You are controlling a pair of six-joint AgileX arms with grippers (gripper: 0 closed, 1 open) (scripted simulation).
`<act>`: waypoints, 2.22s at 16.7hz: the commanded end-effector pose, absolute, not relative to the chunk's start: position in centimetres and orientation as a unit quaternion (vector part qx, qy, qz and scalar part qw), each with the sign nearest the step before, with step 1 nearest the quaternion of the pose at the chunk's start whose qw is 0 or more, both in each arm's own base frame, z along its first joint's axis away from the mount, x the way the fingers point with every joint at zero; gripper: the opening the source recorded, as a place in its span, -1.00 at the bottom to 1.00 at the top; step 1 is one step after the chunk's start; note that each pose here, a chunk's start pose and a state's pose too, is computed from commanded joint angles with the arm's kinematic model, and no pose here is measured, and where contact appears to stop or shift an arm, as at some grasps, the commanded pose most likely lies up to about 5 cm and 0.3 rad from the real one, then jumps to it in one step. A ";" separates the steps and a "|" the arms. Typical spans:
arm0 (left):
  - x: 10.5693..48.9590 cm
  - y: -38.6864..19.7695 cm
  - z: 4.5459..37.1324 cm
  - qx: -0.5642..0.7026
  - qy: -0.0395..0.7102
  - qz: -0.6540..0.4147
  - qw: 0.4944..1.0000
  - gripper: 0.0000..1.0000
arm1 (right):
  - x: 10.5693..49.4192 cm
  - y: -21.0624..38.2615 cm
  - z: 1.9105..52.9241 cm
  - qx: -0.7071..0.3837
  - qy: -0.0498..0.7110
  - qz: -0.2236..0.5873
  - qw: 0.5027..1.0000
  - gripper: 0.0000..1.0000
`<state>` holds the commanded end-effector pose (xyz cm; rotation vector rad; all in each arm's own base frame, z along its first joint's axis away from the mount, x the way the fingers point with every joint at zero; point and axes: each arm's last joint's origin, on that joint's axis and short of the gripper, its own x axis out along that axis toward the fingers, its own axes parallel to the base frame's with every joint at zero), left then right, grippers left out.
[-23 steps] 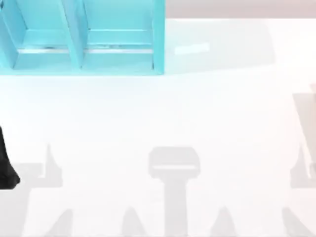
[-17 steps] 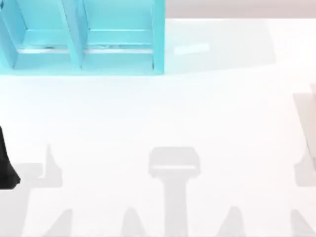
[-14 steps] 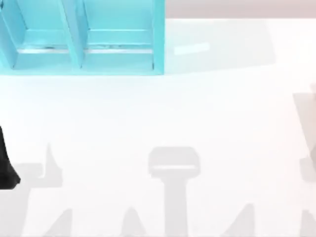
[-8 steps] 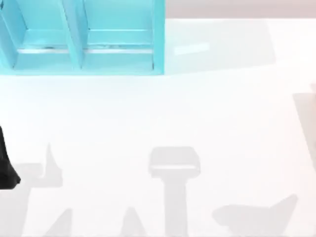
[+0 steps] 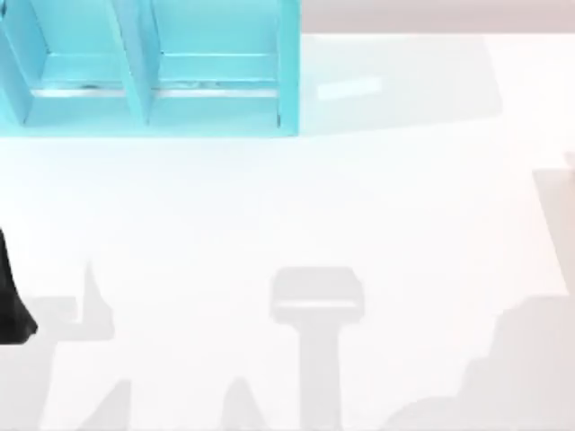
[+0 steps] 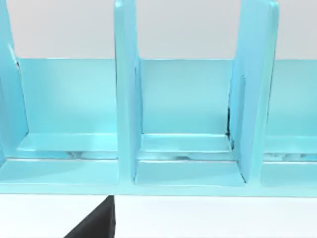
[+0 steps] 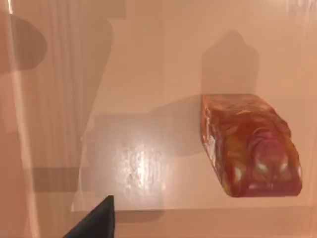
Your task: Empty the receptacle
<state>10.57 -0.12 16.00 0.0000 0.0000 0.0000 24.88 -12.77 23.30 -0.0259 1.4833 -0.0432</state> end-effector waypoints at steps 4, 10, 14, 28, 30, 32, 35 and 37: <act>10.6 -0.1 16.0 0.000 0.000 0.000 1.000 1.00 | 25.7 -14.7 23.2 0.004 0.707 -0.003 0.707 1.00; 10.6 -0.1 16.0 0.000 0.000 0.000 1.000 1.00 | 25.7 -14.6 22.9 0.004 0.707 -0.003 0.707 1.00; 10.6 -0.1 16.0 0.000 0.000 0.000 1.000 1.00 | 25.6 -14.6 20.9 0.005 0.707 -0.003 0.707 1.00; 10.6 -0.1 16.0 0.000 0.000 0.000 1.000 1.00 | 25.7 -14.7 13.2 0.004 0.707 -0.003 0.707 1.00; 10.6 -0.1 16.0 0.000 0.000 0.000 1.000 1.00 | 25.7 -14.7 13.2 0.004 0.707 -0.003 0.707 0.85; 10.6 -0.1 16.0 0.000 0.000 0.000 1.000 1.00 | 25.7 -14.7 13.2 0.004 0.707 -0.003 0.707 0.55; 10.6 -0.1 16.0 0.000 0.000 0.000 1.000 1.00 | 25.7 -14.7 13.2 0.004 0.707 -0.003 0.707 0.10; 10.6 -0.1 16.0 0.000 0.000 0.000 1.000 1.00 | 25.7 -14.7 13.2 0.004 0.707 -0.003 0.707 -0.21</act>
